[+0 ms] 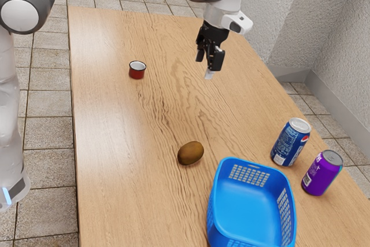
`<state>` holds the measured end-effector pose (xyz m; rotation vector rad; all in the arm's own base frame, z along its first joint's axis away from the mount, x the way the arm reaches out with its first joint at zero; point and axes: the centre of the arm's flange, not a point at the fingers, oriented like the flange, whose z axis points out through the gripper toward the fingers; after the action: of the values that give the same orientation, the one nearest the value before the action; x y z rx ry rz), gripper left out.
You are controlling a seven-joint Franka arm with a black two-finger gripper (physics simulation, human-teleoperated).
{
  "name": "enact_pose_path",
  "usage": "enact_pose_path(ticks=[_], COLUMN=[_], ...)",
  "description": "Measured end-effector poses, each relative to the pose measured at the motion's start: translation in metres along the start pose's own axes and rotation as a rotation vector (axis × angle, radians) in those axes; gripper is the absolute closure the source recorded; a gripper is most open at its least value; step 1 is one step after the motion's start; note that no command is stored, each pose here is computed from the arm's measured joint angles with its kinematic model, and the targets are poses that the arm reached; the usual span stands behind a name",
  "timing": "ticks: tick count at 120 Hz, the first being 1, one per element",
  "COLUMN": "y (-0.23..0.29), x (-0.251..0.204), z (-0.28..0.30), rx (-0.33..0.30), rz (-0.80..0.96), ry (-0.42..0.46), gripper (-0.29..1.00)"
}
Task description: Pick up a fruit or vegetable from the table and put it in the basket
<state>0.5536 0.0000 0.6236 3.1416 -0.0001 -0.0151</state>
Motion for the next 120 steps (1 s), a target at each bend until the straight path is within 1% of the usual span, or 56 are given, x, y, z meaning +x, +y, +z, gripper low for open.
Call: enact_pose_path(ticks=[4, 9, 15, 32, 51, 57, 73, 87, 96, 102, 114, 120], y=[-0.001, -0.003, -0.004, -0.012, -0.024, -0.017, 0.032, 0.082, 0.105, 0.094, 0.036, 0.029], x=[-0.004, -0.008, -0.012, -0.018, -0.057, -0.063, -0.060, -0.046, -0.027, -0.015, 0.009, 0.019], z=[-0.043, -0.070, -0.083, -0.097, -0.194, -0.208, -0.203, -0.176, -0.149, -0.136, -0.114, -0.102], rx=[0.019, 0.036, 0.051, 0.073, 0.107, 0.113, 0.108, 0.101, 0.096, 0.096, 0.101, 0.099], rz=[-0.001, -0.005, -0.009, -0.028, -0.062, -0.054, 0.046, 0.145, 0.191, 0.169, 0.066, 0.055], ry=[0.081, 0.129, 0.148, 0.159, 0.328, 0.354, 0.338, 0.277, 0.226, 0.200, 0.154, 0.138], gripper=[0.00, 0.00, 0.00, 0.00, 0.00, 0.00, 0.00, 0.00, 0.00, 0.00, 0.00, 0.00])
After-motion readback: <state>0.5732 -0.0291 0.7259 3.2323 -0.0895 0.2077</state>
